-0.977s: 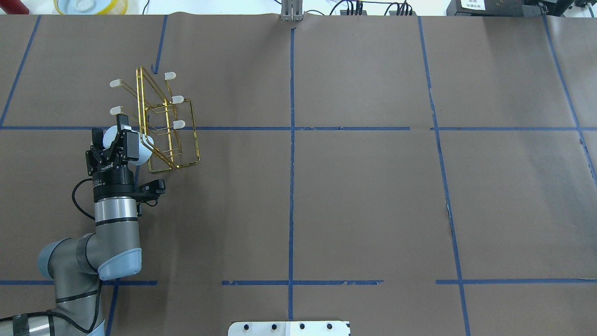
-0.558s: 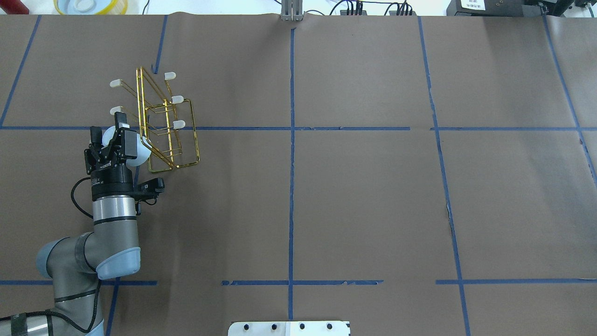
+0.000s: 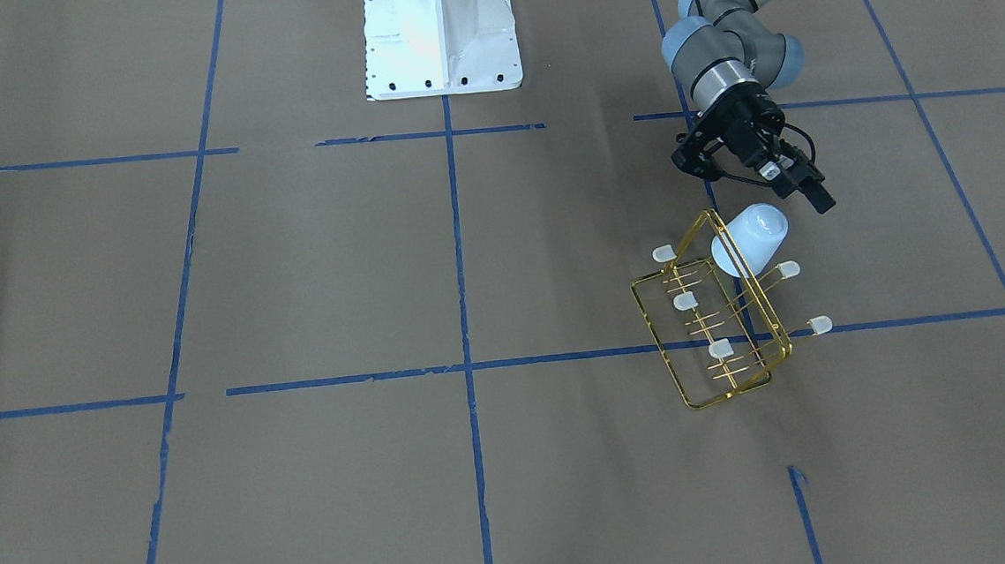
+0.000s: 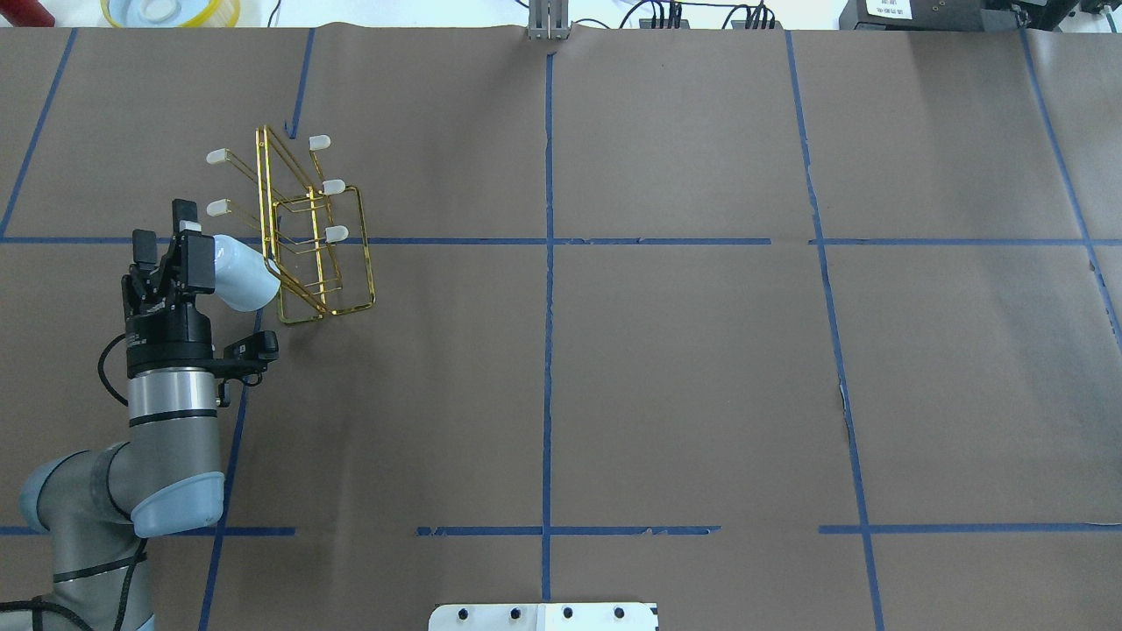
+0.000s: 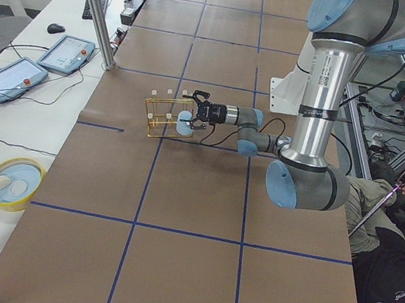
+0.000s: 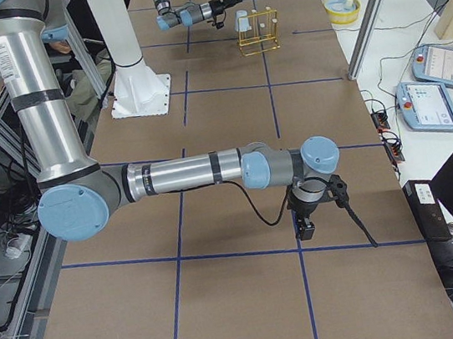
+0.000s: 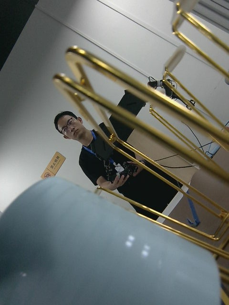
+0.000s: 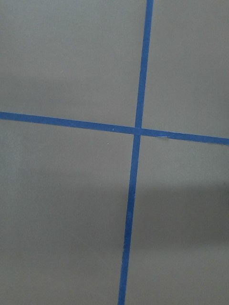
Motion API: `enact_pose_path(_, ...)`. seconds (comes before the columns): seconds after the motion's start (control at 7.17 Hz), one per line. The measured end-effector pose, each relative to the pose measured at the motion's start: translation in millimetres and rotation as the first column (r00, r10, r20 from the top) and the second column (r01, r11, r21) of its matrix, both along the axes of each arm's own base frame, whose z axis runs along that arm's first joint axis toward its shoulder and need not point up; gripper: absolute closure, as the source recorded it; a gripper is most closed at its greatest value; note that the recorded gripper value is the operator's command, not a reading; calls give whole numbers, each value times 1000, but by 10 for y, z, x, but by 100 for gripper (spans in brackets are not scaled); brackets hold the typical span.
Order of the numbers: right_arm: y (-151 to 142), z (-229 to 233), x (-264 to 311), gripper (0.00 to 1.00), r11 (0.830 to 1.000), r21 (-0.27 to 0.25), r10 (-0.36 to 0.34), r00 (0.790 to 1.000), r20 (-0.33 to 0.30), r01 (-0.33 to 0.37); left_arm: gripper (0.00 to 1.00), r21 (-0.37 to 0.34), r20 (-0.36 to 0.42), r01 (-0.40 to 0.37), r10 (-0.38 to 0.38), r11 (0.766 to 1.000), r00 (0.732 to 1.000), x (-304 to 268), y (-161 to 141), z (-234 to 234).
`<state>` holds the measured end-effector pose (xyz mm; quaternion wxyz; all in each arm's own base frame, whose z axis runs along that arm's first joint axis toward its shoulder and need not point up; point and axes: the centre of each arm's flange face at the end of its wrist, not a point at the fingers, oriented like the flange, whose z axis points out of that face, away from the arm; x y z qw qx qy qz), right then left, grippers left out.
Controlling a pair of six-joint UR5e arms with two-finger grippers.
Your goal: Hang cup on cup holder
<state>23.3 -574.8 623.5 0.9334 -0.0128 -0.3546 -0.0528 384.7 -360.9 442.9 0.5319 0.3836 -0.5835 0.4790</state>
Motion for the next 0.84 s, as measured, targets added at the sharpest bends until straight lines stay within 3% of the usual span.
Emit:
enact_pose_path(0.42,0,0,0,0,1000,0,0,1000,0,0,0,16,-55,-1,2,1000,999,-472,149,9)
enact_pose_path(0.7,-2,-2,-2,0,1000,0,0,1000,0,0,0,48,-178,-5,14,999,984,-725,226,-18)
enact_pose_path(0.84,-3,-3,-3,0,1000,1,0,1000,0,0,0,68,-274,-18,36,998,961,-777,244,-34)
